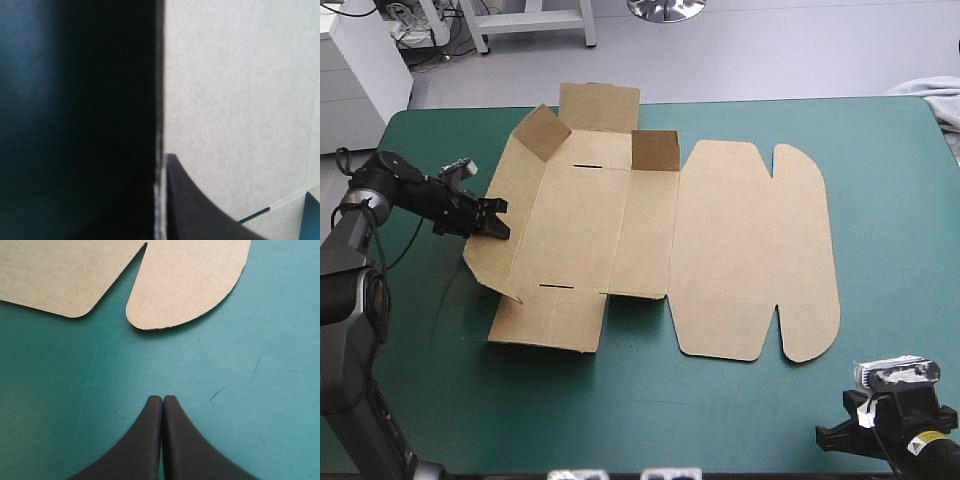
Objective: Fold the box
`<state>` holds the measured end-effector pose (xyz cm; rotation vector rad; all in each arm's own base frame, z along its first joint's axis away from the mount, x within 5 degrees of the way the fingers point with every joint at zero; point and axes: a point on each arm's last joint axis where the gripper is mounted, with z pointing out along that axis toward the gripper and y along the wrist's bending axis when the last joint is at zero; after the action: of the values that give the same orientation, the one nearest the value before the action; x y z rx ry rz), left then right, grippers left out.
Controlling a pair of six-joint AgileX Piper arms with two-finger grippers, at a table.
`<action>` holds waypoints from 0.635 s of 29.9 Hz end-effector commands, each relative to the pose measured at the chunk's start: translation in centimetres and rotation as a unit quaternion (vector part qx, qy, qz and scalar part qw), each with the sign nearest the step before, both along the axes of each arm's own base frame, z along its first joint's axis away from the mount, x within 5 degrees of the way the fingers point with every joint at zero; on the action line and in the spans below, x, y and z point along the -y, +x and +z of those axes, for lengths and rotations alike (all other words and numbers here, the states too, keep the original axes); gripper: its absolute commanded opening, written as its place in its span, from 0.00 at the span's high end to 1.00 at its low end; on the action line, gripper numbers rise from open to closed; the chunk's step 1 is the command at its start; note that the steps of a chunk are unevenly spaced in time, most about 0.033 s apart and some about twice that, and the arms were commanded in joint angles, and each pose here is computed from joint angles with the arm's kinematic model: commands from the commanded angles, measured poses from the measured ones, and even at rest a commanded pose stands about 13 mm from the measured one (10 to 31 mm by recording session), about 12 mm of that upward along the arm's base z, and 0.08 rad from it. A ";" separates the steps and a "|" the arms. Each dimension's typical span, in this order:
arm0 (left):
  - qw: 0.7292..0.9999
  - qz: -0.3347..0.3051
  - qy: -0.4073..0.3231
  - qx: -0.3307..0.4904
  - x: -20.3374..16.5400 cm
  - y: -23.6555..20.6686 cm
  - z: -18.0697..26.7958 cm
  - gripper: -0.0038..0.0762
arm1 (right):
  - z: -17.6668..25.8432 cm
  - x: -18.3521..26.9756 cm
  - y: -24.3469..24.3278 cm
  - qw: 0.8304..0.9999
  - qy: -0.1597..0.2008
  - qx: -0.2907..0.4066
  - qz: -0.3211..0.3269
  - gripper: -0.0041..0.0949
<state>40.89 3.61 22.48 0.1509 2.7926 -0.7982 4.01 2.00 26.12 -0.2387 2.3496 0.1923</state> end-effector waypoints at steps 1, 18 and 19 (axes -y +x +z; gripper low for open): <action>1.000 -0.027 -0.007 0.014 0.7 -1.0 3.0 0.96 | 1.1 0.0 0.4 0.999 0.006 0.034 -0.003 0.98; 0.907 -0.218 0.304 0.194 9.1 -0.8 10.1 0.96 | 1.1 0.0 0.4 0.999 0.005 0.034 -0.003 0.98; 0.899 -0.223 0.311 0.210 9.8 -0.9 10.6 0.96 | 1.1 0.0 0.4 0.999 0.006 0.034 -0.003 0.98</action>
<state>40.99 -4.17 28.38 0.9288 2.6929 0.0161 4.01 2.00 26.12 -0.2389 2.3498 0.1913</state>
